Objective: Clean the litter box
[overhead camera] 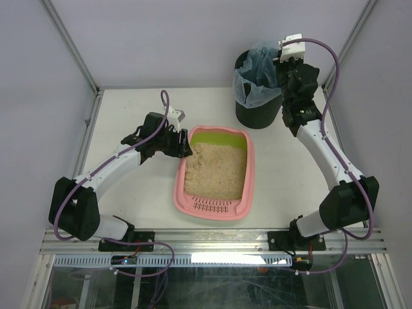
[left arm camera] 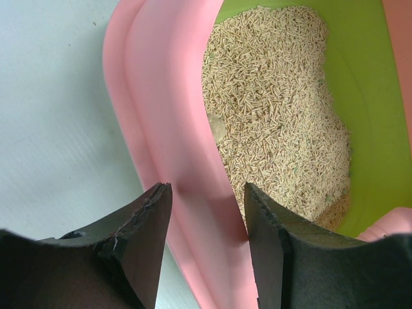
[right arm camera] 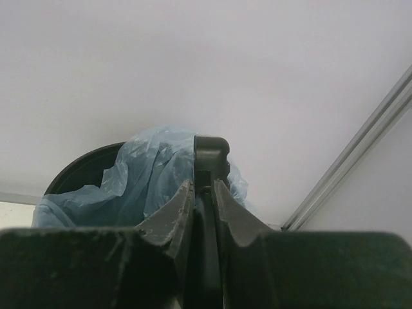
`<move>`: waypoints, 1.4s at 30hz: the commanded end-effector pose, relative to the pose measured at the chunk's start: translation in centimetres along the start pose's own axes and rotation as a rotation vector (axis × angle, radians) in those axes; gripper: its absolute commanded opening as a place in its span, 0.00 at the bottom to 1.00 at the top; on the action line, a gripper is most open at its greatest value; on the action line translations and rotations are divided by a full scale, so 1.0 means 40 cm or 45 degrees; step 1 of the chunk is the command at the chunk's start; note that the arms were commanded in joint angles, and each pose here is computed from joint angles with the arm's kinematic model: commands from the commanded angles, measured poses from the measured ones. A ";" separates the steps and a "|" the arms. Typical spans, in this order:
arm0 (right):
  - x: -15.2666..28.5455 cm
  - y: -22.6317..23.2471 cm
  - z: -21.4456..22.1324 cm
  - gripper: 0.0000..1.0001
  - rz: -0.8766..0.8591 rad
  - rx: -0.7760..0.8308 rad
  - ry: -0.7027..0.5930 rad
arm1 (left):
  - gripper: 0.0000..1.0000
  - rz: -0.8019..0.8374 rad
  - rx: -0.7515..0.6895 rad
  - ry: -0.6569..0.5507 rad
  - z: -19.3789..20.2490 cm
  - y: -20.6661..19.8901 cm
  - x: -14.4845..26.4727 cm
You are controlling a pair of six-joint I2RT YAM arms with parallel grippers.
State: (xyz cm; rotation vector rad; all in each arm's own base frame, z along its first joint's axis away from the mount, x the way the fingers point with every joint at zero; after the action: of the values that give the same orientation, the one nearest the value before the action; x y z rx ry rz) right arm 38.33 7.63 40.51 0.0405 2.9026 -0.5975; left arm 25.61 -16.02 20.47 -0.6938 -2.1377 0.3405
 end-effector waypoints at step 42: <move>0.419 0.359 0.088 0.00 -0.426 -0.744 1.029 | 0.50 0.017 -0.051 -0.050 -0.035 -0.013 0.010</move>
State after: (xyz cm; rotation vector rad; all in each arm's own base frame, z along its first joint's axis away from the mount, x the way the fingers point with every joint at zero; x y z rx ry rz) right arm 21.96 18.76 27.60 -0.5158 3.8029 0.3864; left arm 25.54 -16.02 20.35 -0.6901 -2.1235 0.3392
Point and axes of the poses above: each gripper's point midway between its finger pads, its own x axis back along the fingers, its own y axis along the line the jaws close on, z = x × y, the point moved 10 cm from there along x, back along the fingers, and after that the axes turned 8 degrees about x, right-handed, at the moved point
